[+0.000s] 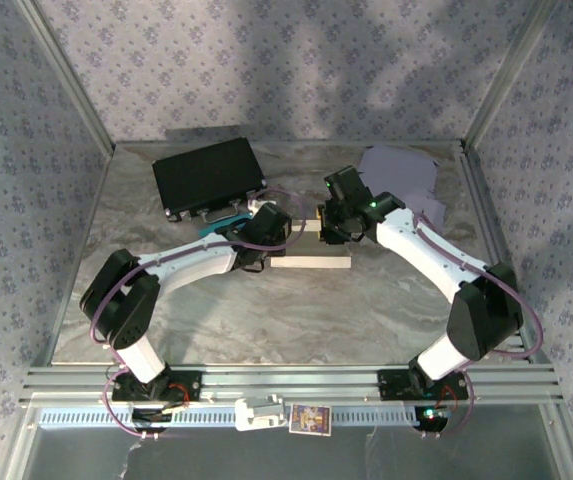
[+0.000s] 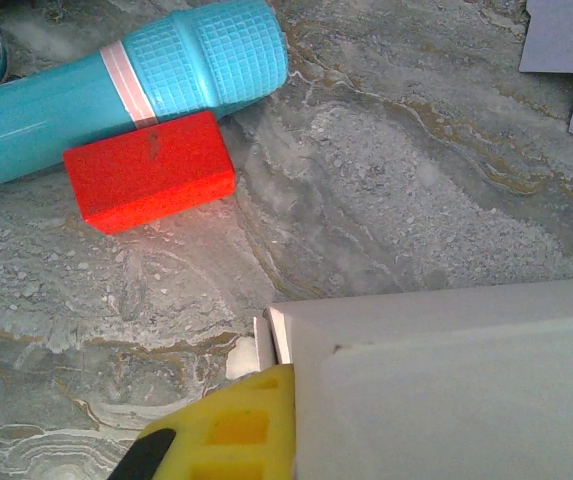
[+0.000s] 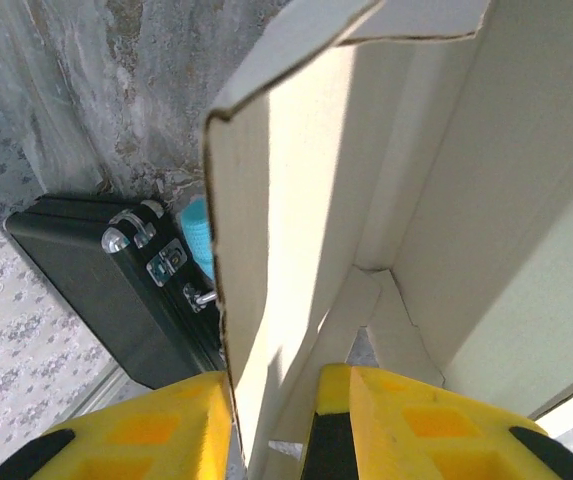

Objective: Fold the paper box

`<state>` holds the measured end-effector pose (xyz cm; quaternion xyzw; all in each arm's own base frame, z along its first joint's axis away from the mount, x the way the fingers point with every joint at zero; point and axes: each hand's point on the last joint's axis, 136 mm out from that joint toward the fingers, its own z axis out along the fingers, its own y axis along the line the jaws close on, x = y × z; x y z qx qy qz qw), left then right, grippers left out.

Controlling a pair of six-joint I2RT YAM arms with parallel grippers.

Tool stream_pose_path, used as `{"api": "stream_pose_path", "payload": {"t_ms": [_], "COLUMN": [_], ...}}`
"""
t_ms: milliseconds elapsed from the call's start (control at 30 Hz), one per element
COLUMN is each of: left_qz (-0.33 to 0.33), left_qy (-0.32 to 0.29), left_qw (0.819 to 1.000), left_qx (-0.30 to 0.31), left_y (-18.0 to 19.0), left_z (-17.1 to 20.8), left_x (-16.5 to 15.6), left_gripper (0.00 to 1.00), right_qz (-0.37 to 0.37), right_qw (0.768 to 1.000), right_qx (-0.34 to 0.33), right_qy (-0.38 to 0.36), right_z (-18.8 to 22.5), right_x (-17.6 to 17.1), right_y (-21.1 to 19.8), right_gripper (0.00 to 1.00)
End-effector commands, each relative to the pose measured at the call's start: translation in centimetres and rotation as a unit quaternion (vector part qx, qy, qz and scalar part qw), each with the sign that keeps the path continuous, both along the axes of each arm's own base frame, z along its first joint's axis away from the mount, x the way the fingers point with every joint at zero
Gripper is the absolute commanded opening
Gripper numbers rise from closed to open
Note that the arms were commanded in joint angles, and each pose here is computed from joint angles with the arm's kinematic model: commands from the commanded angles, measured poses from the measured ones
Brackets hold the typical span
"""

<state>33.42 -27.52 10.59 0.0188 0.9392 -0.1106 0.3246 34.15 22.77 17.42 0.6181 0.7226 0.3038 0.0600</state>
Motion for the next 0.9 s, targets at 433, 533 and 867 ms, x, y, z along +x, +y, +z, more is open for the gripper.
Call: {"api": "stream_pose_path", "payload": {"t_ms": [433, 533, 867], "left_qz": [-0.009, -0.012, -0.041], "left_qy": [0.017, 0.025, 0.059], "left_qw": [1.0, 1.0, 0.995], "left_qx": [0.003, -0.002, -0.069], "left_y": [-0.2, -0.2, 0.0], "left_z": [-0.1, 0.0, 1.4], "left_x": [-1.0, -1.5, -5.0], "left_gripper": [0.05, 0.16, 0.43], "right_qz": [0.013, 0.012, 0.018], "right_qw": [0.999, 0.999, 0.999], "right_qx": [0.005, 0.004, -0.001], "right_qy": [0.038, 0.04, 0.048], "right_z": [-1.9, -2.0, -2.6], "right_x": [-1.7, -1.9, -2.6], "right_y": [-0.5, -0.7, -0.9], "right_gripper": [0.0, 0.0, 0.0]}}
